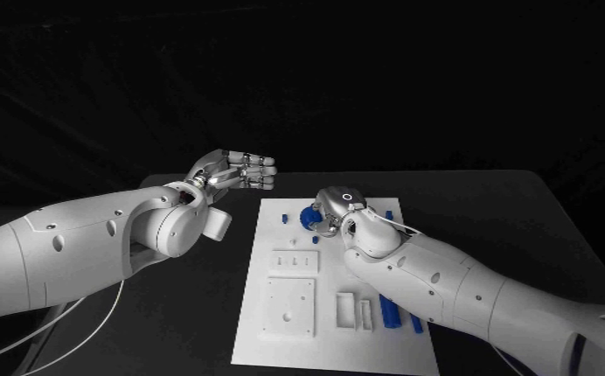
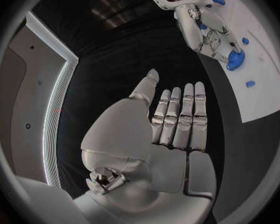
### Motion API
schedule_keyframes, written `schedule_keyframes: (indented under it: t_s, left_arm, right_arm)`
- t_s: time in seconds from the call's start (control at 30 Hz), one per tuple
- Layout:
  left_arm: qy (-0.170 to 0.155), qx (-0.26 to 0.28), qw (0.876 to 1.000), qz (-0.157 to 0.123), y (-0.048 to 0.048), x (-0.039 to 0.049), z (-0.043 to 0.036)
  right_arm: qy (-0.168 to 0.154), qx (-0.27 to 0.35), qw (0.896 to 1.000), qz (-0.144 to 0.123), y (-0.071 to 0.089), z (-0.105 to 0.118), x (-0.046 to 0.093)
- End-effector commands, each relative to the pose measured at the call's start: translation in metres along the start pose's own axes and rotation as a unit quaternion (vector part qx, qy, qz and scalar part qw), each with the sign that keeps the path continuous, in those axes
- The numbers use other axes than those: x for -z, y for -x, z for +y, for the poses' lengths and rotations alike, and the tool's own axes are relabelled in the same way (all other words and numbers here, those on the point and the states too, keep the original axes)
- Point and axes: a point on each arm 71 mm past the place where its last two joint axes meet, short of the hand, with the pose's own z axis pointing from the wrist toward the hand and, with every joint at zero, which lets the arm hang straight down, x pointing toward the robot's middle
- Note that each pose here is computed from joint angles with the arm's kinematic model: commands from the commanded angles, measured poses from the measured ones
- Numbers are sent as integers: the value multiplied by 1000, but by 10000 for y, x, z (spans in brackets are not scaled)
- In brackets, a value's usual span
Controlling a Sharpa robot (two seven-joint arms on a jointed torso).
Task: Assemble the parts on the task board
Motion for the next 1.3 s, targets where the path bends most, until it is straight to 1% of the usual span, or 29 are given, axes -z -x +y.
schedule_keyframes:
  t_s: [0.03,0.53,0.8,1.13,1.3]
  left_arm:
    - [-4,-1,1000,0,-11,-2,-12]
    - [-3,-1,1000,1,-17,-6,-11]
    - [-3,-1,1000,1,-19,-8,-10]
    - [-3,-1,1000,1,-16,-7,-9]
    - [-3,-1,1000,2,-18,-10,-9]
  right_arm:
    - [-3,9,1000,15,-52,6,12]
    - [-8,15,1000,18,-77,12,-8]
    - [-4,12,1000,9,-61,39,-3]
    - [1,8,1000,-10,-21,74,8]
    - [3,8,1000,-14,-11,85,11]
